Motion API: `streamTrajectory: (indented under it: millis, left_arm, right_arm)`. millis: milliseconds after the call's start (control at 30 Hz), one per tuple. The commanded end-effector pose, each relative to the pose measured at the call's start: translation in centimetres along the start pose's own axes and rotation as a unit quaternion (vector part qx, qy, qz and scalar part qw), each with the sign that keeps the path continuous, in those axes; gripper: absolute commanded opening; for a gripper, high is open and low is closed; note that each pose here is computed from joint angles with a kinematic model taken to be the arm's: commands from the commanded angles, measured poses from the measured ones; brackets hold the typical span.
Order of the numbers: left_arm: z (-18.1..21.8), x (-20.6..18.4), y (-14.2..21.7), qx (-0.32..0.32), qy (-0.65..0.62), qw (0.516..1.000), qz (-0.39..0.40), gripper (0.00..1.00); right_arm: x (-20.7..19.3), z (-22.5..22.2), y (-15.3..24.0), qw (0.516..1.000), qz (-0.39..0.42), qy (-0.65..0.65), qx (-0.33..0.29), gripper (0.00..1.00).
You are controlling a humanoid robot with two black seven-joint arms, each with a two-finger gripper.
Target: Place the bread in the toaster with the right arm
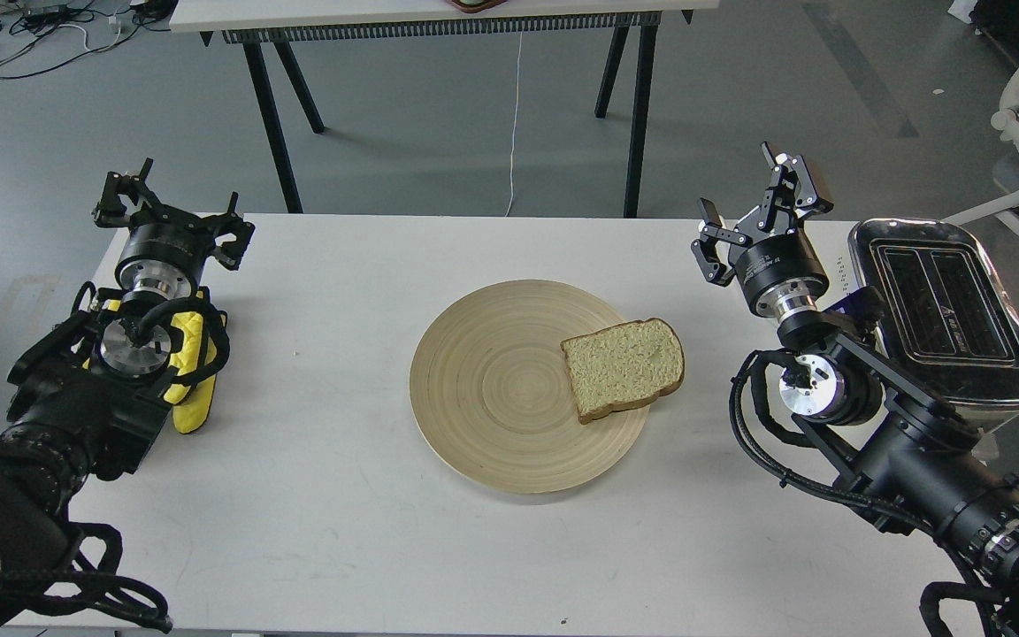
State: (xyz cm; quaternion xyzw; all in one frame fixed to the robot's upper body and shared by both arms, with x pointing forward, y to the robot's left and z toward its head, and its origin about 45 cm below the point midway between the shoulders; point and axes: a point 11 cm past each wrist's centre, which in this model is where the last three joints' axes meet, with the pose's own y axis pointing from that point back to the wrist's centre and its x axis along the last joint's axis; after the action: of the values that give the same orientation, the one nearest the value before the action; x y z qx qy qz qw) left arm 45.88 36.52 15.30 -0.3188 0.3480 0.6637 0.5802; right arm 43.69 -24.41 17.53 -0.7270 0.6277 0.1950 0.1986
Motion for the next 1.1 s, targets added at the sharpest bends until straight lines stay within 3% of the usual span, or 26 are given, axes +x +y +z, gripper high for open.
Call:
streamTrajectory:
  millis: [0,633,800,1067]
  left_arm:
    - [-0.1,0.0,0.0,0.001,0.0,1.0,0.0,1.0]
    - [-0.5,-0.1,0.0,0.006,0.002,1.0,-0.001,1.0]
    - [-0.5,-0.2,0.0,0.006,0.002,1.0,-0.002,1.0]
    - [-0.6,-0.3,-0.1,0.007,0.003,1.0,-0.002,1.0]
  right_arm:
    - [0.1,-0.1,0.0,1.0,0.004,0.001,0.001,0.96]
    - [-1.0,-2.0,-1.4,0.999,-0.004,0.027,0.018,0.96]
    - [-2.4,-2.2,-2.5,0.98,-0.01,0.197,0.013,0.96]
    - [-1.5,-0.4,-0.2,0.915,0.01,0.402,0.007,0.96]
